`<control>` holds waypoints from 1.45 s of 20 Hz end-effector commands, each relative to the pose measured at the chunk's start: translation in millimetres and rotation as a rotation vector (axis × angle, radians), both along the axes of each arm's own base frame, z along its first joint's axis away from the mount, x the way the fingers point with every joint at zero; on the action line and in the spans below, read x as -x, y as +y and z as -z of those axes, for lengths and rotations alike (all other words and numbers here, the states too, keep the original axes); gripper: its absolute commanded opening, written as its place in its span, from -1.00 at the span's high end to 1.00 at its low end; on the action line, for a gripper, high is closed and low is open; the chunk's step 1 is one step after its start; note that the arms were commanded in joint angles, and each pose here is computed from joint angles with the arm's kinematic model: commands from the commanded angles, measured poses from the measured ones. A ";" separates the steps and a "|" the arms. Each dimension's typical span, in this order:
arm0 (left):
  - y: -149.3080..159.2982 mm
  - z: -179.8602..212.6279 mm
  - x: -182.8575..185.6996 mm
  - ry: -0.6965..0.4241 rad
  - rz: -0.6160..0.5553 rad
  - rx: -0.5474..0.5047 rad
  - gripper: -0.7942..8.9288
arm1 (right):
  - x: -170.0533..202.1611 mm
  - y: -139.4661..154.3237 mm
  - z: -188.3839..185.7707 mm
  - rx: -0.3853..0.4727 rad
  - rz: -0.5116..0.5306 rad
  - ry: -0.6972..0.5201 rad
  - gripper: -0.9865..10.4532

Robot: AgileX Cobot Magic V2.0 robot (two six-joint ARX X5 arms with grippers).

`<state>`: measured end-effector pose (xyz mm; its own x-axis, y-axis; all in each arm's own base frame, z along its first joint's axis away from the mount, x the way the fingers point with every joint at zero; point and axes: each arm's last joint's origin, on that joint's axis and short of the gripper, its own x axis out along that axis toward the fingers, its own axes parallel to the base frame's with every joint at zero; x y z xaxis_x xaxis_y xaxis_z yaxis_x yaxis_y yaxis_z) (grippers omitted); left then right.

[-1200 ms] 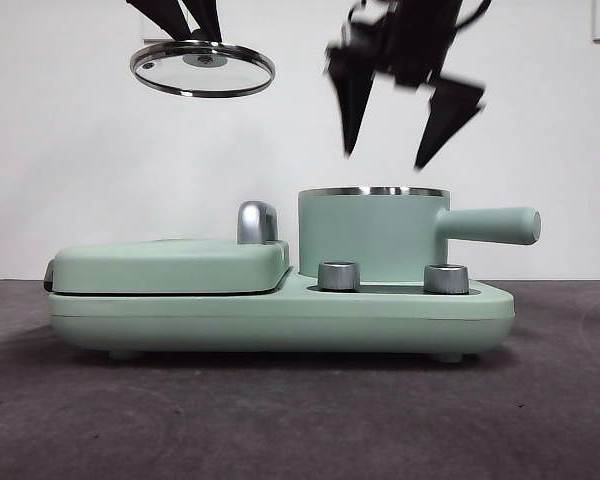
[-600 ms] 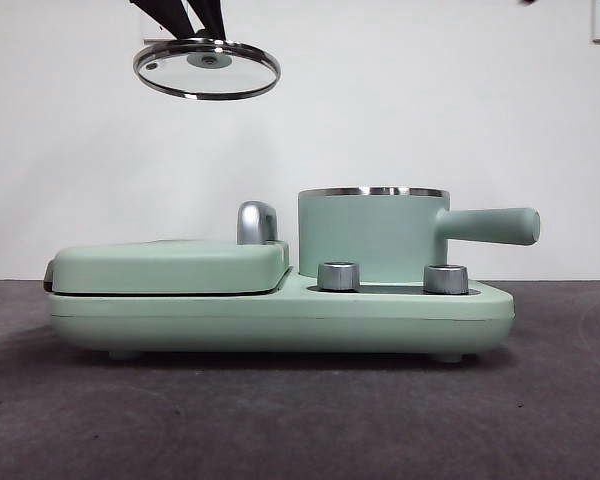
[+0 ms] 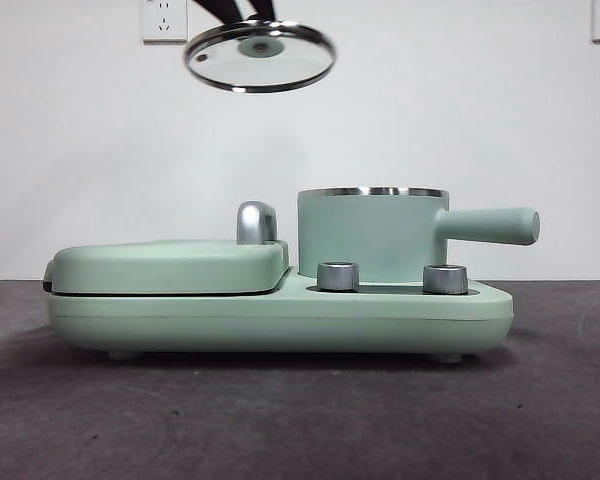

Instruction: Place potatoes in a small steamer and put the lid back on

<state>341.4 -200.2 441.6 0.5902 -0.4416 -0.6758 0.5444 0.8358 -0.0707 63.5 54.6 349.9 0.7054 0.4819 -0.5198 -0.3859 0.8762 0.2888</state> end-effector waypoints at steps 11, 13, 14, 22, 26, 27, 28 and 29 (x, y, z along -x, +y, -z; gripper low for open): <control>-73.9 39.5 -8.1 -0.008 0.145 0.004 0.82 | 21.0 -20.4 -2.1 -0.058 0.031 -0.049 0.01; -80.0 52.3 -16.2 0.003 0.151 -0.012 0.82 | 21.0 -20.4 -1.9 -0.055 0.030 -0.049 0.01; -82.9 57.7 -20.0 0.002 0.158 -0.019 0.82 | 21.0 -20.4 -2.0 -0.051 0.028 -0.052 0.01; -87.9 72.0 -22.9 0.033 0.204 -0.068 0.82 | 21.0 -20.4 -2.0 -0.041 0.020 -0.060 0.01; -86.3 64.9 -12.9 0.046 0.220 -0.079 0.82 | 21.0 -20.4 -2.0 -0.039 0.019 -0.061 0.01; -89.0 62.0 -8.5 0.036 0.236 -0.079 0.82 | 21.0 -20.4 -2.0 -0.039 0.019 -0.061 0.01; -90.2 58.3 -4.5 0.025 0.248 -0.078 0.82 | 21.0 -20.4 -2.0 -0.039 0.019 -0.061 0.01; -92.3 57.0 -2.7 0.014 0.257 -0.075 0.82 | 21.0 -20.4 -2.0 -0.039 0.020 -0.061 0.01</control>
